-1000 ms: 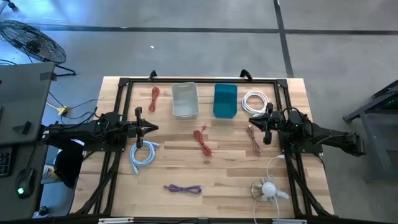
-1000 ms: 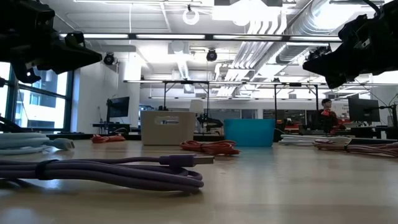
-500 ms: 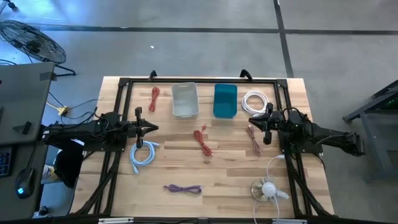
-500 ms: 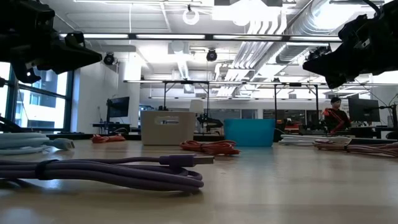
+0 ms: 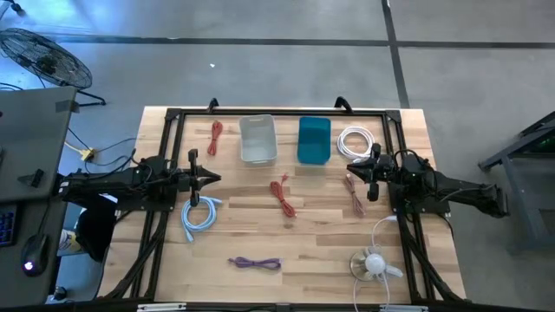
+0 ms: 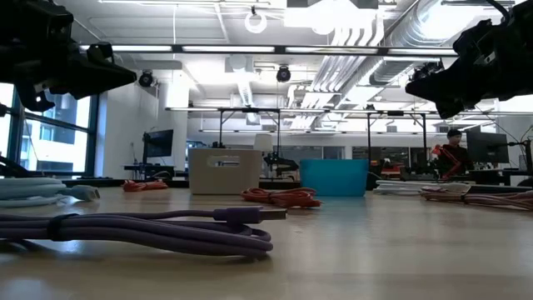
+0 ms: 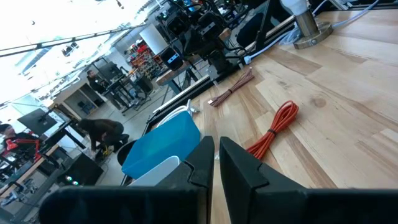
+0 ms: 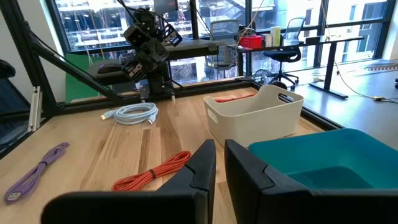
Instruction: Pick & Place USB Port
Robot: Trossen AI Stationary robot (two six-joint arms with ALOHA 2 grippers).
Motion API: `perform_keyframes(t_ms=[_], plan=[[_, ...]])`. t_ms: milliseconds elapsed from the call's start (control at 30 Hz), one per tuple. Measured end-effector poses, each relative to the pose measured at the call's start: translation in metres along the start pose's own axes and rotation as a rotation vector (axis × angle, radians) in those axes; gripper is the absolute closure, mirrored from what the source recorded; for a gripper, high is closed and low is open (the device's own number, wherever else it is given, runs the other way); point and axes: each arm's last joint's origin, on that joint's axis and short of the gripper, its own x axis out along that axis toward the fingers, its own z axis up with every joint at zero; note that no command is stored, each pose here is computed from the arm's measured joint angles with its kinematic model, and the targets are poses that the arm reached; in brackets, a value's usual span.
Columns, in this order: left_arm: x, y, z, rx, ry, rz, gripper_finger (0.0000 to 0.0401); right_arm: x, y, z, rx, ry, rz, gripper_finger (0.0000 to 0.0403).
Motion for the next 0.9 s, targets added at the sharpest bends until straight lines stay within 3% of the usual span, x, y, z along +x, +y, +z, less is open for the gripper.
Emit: perform_keyframes(t_ms=[900], plan=[[0.0000, 0.0000, 0.0000, 0.000, 0.000, 0.000, 0.0377, 0.0000, -0.0002, 0.0005, -0.031, -0.006, -0.007, 0.0375]])
